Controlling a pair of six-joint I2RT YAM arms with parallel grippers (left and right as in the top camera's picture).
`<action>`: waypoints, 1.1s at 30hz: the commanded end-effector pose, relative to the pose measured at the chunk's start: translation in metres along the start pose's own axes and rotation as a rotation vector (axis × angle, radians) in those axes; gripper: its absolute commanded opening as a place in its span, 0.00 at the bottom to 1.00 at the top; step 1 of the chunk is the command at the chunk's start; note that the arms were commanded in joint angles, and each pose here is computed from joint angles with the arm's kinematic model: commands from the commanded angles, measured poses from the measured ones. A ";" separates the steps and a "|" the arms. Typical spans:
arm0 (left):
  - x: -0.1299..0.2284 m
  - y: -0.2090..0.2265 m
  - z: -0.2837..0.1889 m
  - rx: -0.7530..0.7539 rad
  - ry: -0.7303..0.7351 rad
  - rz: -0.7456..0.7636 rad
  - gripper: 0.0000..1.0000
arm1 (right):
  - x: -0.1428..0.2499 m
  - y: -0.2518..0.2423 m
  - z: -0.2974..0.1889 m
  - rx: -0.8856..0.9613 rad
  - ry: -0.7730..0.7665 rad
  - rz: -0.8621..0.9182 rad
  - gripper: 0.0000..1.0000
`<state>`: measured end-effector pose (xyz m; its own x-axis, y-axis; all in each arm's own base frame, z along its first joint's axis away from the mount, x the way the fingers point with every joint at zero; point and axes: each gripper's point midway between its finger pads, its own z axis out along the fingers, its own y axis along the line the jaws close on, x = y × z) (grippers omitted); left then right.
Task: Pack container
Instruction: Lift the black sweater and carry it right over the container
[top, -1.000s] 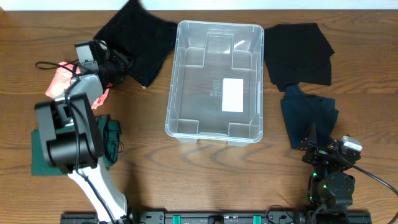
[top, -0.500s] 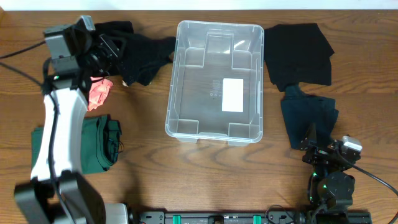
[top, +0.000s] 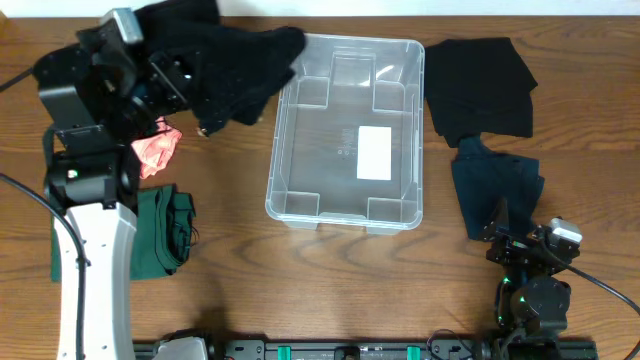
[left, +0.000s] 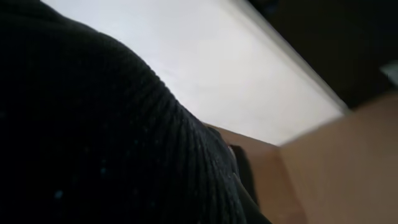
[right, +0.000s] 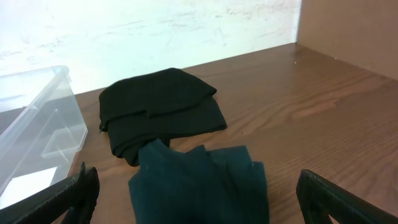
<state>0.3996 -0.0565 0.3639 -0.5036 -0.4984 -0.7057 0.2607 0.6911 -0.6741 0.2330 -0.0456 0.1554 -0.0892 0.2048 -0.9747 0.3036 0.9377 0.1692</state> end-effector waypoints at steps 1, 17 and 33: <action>0.013 -0.069 -0.007 0.252 0.062 0.126 0.06 | 0.001 -0.001 0.000 0.004 0.000 0.011 0.99; 0.102 -0.145 -0.026 0.910 0.403 0.404 0.06 | 0.001 -0.001 0.000 0.004 0.000 0.011 0.99; 0.136 -0.114 0.038 0.922 0.500 0.322 0.06 | 0.001 -0.001 0.000 0.004 0.000 0.011 0.99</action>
<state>0.3397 -0.2169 0.3226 -0.5844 0.0389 -0.8105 0.8115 0.0280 -0.5837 0.2330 -0.0456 0.1554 -0.0892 0.2048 -0.9747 0.3036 0.9377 0.1692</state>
